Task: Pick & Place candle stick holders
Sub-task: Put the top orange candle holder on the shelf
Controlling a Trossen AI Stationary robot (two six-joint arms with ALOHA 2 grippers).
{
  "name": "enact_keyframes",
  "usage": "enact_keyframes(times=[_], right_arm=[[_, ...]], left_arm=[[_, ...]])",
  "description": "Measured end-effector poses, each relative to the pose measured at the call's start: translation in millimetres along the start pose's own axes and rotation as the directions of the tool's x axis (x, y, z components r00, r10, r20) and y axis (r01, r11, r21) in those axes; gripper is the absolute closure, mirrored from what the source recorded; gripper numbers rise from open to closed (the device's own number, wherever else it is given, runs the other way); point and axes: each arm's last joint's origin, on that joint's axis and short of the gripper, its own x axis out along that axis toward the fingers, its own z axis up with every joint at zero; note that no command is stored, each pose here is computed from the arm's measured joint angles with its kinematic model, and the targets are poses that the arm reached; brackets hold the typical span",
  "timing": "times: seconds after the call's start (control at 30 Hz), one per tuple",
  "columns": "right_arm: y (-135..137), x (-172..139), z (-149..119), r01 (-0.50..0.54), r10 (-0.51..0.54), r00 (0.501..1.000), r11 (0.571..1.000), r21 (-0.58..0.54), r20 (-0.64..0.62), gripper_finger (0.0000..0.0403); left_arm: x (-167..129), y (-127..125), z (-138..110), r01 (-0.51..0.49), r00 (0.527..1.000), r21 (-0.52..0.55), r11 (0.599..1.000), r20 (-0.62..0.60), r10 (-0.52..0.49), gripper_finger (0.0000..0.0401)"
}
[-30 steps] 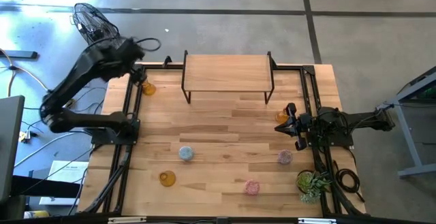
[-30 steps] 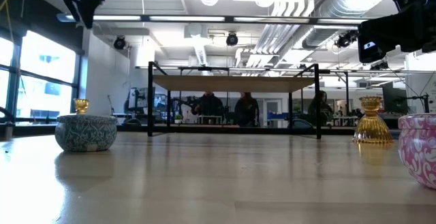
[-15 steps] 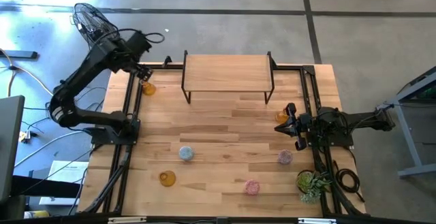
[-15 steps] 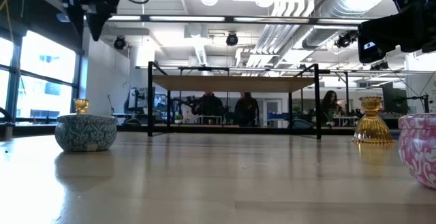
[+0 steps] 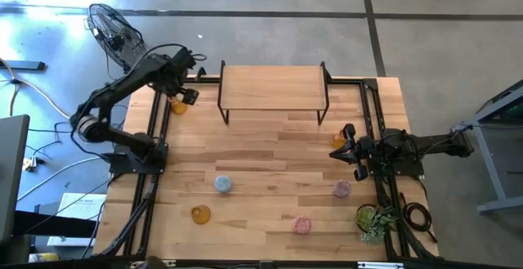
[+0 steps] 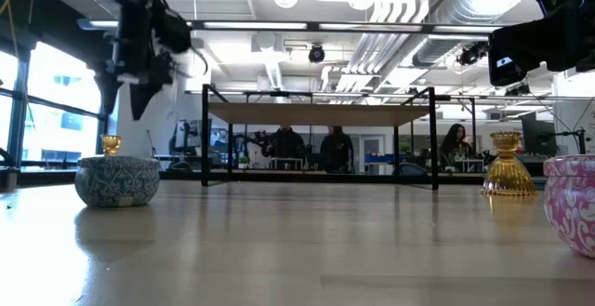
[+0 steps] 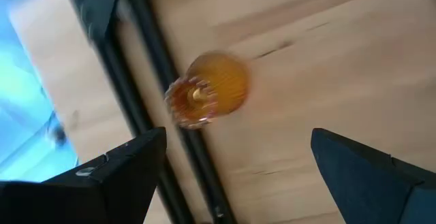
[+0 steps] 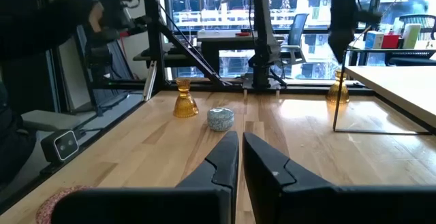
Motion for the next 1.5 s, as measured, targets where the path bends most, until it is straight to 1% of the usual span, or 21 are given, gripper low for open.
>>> enact_keyframes(times=[0.07, 0.2, 0.33, 0.53, 0.63, 0.7, 0.77, 0.9, 1.07, 1.27, 1.3, 1.4, 1.5], right_arm=[[0.0, 0.0, 0.0, 0.0, 0.0, 1.0, 1.0, 0.0, 0.0, 0.0386], [0.0, 0.0, 0.0, 0.0, 0.0, 1.0, 1.0, 0.0, 0.0, 0.0386], [0.0, 0.0, 0.1, 0.0, 0.0, 1.0, 1.0, 0.0, 0.001, 0.0386], [0.0, 0.0, 0.2, 0.0, 0.0, 1.0, 1.0, 0.0, 0.002, 0.0386], [0.0, 0.0, 0.2, 0.0, 0.0, 1.0, 1.0, 0.0, 0.002, 0.0386], [0.0, 0.0, 0.2, 0.0, 0.0, 1.0, 1.0, 0.0, 0.002, 0.0386], [0.0, 0.0, 0.2, 0.0, 0.0, 1.0, 1.0, 0.0, 0.002, 0.0386], [0.0, 0.0, 0.2, 0.0, 0.0, 1.0, 1.0, 0.0, 0.002, 0.0386], [0.0, 0.0, 0.2, 0.0, 0.0, 1.0, 1.0, 0.0, 0.002, 0.0386], [0.0, 0.0, 0.2, 0.0, 0.0, 1.0, 1.0, 0.0, 0.002, 0.0386], [0.0, 0.0, 0.2, 0.0, 0.0, 1.0, 1.0, 0.0, 0.002, 0.0386], [0.0, 0.0, 0.2, 0.0, 0.0, 1.0, 1.0, -0.001, 0.002, 0.0386], [0.0, 0.0, 0.2, 0.0, 0.0, 1.0, 1.0, 0.0, 0.002, 0.0386]], left_arm=[[4.4, -2.6, 3.1, -0.038, 0.999, -0.011, 0.999, -0.014, 0.038, 0.0041], [13.1, -10.3, 7.1, -0.067, 0.997, -0.013, 0.998, -0.041, 0.066, 0.0041], [14.1, -10.0, 8.2, -0.084, 0.996, -0.033, 0.996, -0.04, 0.083, 0.0041], [14.8, -10.6, 9.2, -0.08, 0.996, -0.064, 0.995, -0.034, 0.078, 0.0041], [18.5, -12.1, 7.2, -0.045, 0.998, -0.062, 0.997, -0.054, 0.042, 0.0041], [22.5, -13.3, 4.4, -0.019, 0.997, -0.033, 0.999, -0.076, 0.016, 0.0041], [28.3, -14.7, 1.5, -0.003, 0.996, 0.032, 0.999, -0.091, 0.006, 0.0041], [38.4, -17.3, 1.8, 0.004, 0.999, 0.144, 0.99, -0.053, 0.004, 0.0041], [39.3, -17.6, 4.5, -0.014, 1.0, 0.143, 0.99, -0.019, 0.017, 0.0041], [39.3, -18.5, 4.1, 0.018, 0.999, 0.162, 0.987, -0.029, -0.013, 0.0041], [39.3, -18.4, 4.3, 0.012, 1.0, 0.172, 0.985, -0.026, -0.008, 0.0041], [39.7, -16.7, 4.7, -0.052, 0.999, 0.184, 0.982, -0.006, 0.054, 0.0041], [42.5, -16.5, 2.8, -0.065, 0.998, 0.19, 0.98, -0.011, 0.068, 0.0041]])
